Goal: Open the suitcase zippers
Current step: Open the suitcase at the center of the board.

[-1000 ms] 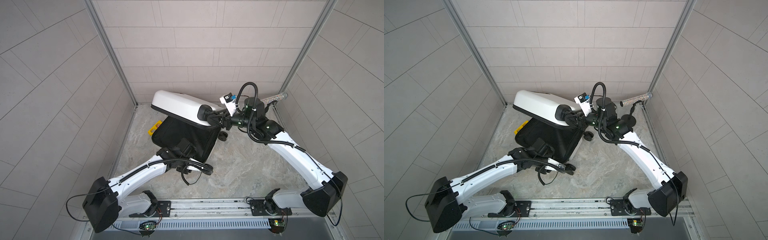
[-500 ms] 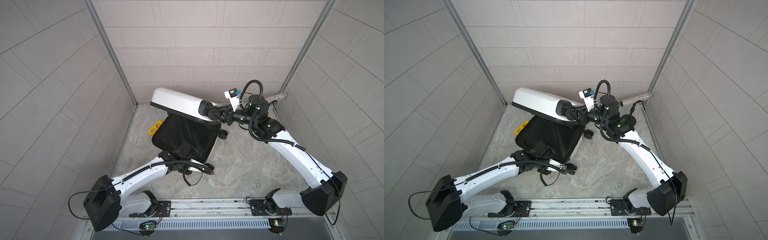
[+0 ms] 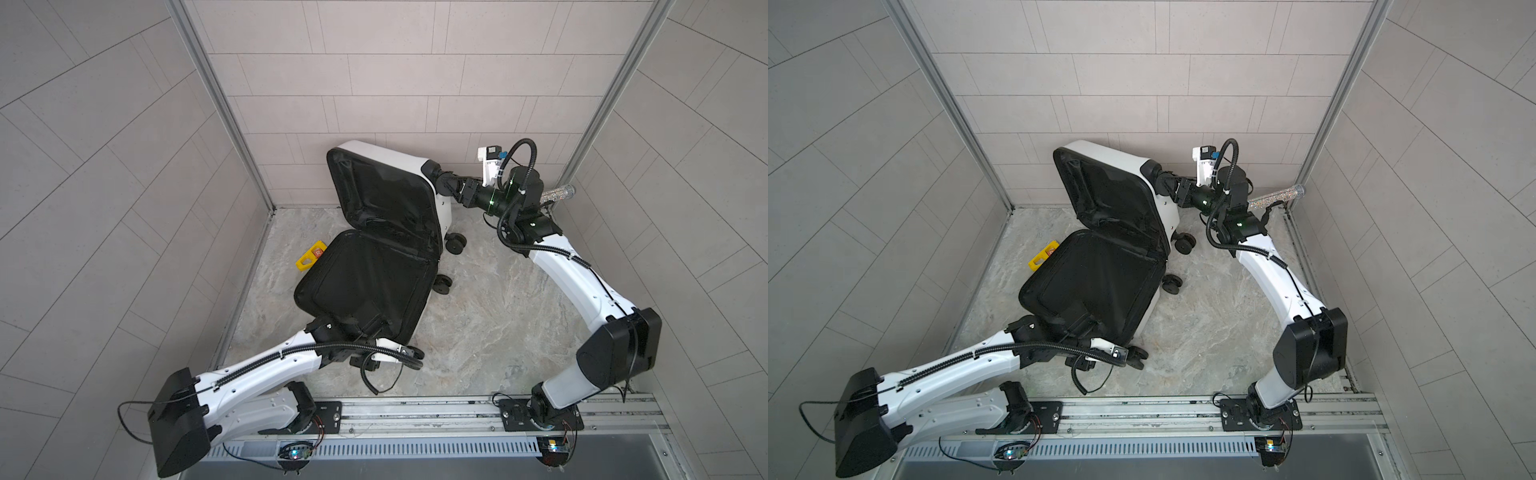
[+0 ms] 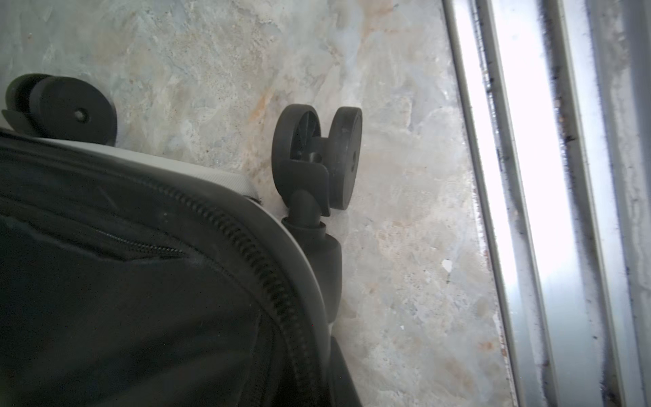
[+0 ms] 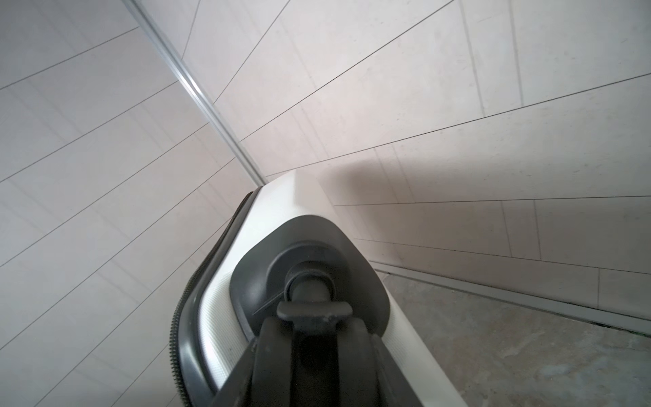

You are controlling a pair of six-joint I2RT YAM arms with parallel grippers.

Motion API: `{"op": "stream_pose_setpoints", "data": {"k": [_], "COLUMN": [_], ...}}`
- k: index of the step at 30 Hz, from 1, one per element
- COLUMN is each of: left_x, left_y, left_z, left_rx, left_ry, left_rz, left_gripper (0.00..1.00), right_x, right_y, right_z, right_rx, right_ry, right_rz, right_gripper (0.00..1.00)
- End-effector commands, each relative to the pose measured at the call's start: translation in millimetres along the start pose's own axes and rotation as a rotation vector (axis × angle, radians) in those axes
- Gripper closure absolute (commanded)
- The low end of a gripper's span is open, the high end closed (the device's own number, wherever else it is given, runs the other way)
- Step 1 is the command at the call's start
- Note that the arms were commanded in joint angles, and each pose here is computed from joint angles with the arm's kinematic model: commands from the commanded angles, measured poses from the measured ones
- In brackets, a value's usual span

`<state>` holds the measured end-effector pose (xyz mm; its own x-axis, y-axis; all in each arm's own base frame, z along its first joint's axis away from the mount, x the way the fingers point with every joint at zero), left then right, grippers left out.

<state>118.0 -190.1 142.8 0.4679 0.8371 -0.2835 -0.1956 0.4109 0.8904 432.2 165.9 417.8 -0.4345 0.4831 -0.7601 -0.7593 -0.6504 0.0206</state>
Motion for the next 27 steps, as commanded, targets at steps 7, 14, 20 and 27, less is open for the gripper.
{"op": "stream_pose_setpoints", "data": {"k": [7,14,20,27], "left_x": [-56.7,-99.5,-123.5,-131.0], "left_y": [-4.3,-15.5,-21.7,-25.3], "left_z": [12.1,18.4,12.0,7.7], "left_rx": [-0.137,-0.133,-0.117,-0.149], "left_ry": [0.128,0.101,0.097,0.114], "left_rz": [-0.234,-0.324,-0.376,-0.392], "left_gripper": [1.00,1.00,1.00,1.00], "right_x": [-12.2,-13.1,-11.7,-1.6], "right_y": [-35.8,-50.1,-52.8,-63.6], "right_z": [-43.1,-71.3,-87.6,-108.5], "right_rx": [0.226,0.374,0.463,0.506], "right_ry": [0.010,0.054,0.098,0.077], "right_rz": [-0.086,-0.077,-0.060,-0.044], "right_gripper": [1.00,1.00,1.00,1.00]}}
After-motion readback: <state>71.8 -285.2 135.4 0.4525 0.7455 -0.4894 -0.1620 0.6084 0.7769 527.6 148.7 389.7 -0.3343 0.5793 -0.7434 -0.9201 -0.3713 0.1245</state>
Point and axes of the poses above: each gripper's point midway between its finger pads, its own y axis back along the fingers, its own z axis along the line the jaws close on, x = y × z, the point moved 5 cm from there along y, back along the fingers, and after that the axes turned 9 degrees about -y, right-handed, at the moved point
